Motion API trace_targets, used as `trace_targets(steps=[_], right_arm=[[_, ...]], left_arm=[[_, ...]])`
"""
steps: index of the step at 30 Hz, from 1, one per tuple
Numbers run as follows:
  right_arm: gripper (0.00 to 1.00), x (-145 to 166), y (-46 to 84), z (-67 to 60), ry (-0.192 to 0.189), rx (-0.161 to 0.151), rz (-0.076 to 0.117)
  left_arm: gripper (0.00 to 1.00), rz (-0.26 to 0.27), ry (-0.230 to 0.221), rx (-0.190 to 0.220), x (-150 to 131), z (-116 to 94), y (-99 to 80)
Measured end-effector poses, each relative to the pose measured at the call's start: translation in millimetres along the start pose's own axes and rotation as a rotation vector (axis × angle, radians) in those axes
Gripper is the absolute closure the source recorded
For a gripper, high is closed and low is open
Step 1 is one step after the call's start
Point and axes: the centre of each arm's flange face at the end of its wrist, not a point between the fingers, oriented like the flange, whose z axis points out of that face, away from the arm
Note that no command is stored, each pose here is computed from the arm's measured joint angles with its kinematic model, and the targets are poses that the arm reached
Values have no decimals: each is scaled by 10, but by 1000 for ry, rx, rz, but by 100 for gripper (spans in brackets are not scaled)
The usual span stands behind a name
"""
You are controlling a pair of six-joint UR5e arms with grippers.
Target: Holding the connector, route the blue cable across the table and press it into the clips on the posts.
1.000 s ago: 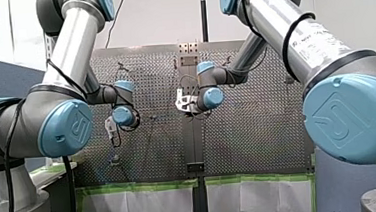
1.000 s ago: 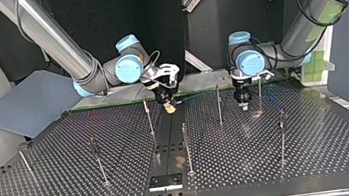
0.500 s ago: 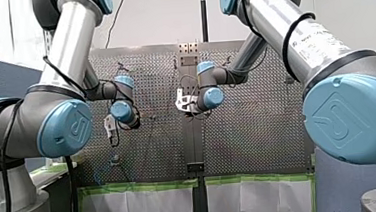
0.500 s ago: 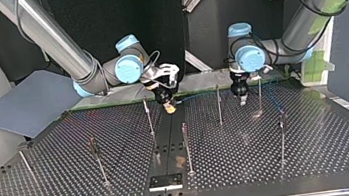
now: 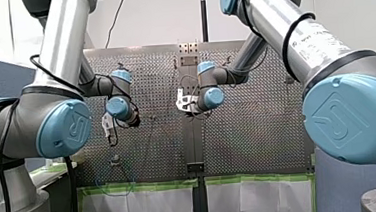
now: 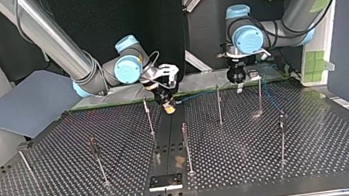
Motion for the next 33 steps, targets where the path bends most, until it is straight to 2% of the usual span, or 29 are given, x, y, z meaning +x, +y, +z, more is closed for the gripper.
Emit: trace_targets(steps=[4, 8, 11, 18, 22, 25, 33], right_arm=[[100, 6, 15, 2, 1, -2, 1], [100, 5, 24, 3, 1, -3, 2], [100, 8, 27, 3, 1, -4, 2], [100, 9, 29, 2, 0, -2, 0], [100, 26, 25, 2, -2, 0, -4], [100, 42, 22, -2, -6, 0, -4], [100, 68, 40, -27, -23, -6, -3]], left_arm=[[0, 3, 29, 3, 126, -122, -15], [0, 4, 35, 22, 164, -241, -84], [0, -2, 17, 45, 131, -341, -162], [0, -57, -65, 151, -32, -518, -499], [0, -86, -98, 191, -47, -569, -673], [0, -93, -108, 220, -29, -615, -794], [0, -87, -88, 251, 100, -579, -1122]])
